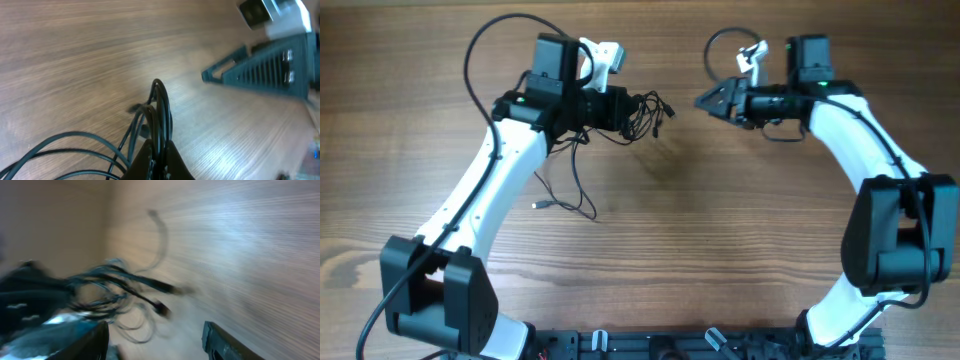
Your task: Untangle cables
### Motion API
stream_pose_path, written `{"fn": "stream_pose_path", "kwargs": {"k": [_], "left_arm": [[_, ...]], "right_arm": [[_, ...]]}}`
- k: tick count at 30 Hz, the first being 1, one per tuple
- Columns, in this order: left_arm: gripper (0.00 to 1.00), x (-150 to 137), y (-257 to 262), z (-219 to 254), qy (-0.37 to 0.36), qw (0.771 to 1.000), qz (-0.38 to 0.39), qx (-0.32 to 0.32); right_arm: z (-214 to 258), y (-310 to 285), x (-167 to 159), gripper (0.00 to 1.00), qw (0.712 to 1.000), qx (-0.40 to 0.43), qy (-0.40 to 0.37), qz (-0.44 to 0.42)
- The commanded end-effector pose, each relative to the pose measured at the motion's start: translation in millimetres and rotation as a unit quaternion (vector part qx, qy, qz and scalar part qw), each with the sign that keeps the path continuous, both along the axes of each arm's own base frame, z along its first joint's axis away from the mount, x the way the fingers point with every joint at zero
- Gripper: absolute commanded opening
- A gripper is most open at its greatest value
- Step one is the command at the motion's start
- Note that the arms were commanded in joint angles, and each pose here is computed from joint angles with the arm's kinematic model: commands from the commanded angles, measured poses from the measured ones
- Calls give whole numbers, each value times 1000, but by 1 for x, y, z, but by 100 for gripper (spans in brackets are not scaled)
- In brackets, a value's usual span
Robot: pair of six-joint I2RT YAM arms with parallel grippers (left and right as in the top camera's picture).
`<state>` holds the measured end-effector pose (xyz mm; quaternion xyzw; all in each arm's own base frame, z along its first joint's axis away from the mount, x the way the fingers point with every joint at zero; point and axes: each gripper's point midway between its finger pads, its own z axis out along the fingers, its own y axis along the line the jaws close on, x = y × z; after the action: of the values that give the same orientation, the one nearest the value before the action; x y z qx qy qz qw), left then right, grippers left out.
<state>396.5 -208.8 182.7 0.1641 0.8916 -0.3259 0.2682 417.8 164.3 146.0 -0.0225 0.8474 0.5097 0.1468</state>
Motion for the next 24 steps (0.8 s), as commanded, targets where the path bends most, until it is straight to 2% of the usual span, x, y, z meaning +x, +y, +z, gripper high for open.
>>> {"fn": "stream_pose_path", "kwargs": {"k": [1, 5, 7, 9, 13, 14, 16, 17, 18, 24], "left_arm": [[4, -18, -11, 19, -70, 988, -134, -39], [4, -24, -11, 29, -93, 978, -172, -71], [4, -34, -12, 35, -113, 967, -211, -90], [4, -41, -12, 39, -126, 958, -237, -104], [4, -40, -8, 40, -121, 959, -231, -110], [4, -37, -6, 41, -111, 963, -218, -115], [4, -32, 2, 41, -102, 967, -200, -116], [4, -28, 9, 41, -94, 971, -183, -120], [9, -23, 16, 42, -80, 975, -163, -125], [13, -23, 10, 38, -23, 983, -124, -134]], "right_arm": [[55, 8, -19, 61, 986, 155, 9, 66], [61, 20, -25, 55, 982, 167, 1, 90], [59, 24, -24, 47, 983, 158, -4, 90], [58, 26, -22, 44, 984, 151, -13, 90], [57, 55, -36, 38, 981, 150, -11, 126], [57, 73, -48, 16, 977, 148, -20, 153], [50, 90, -54, 4, 979, 127, -18, 161], [46, 97, -57, 4, 980, 116, -16, 163], [42, 103, -60, 4, 980, 107, -12, 166], [20, 136, -70, 4, 985, 38, -22, 167]]}}
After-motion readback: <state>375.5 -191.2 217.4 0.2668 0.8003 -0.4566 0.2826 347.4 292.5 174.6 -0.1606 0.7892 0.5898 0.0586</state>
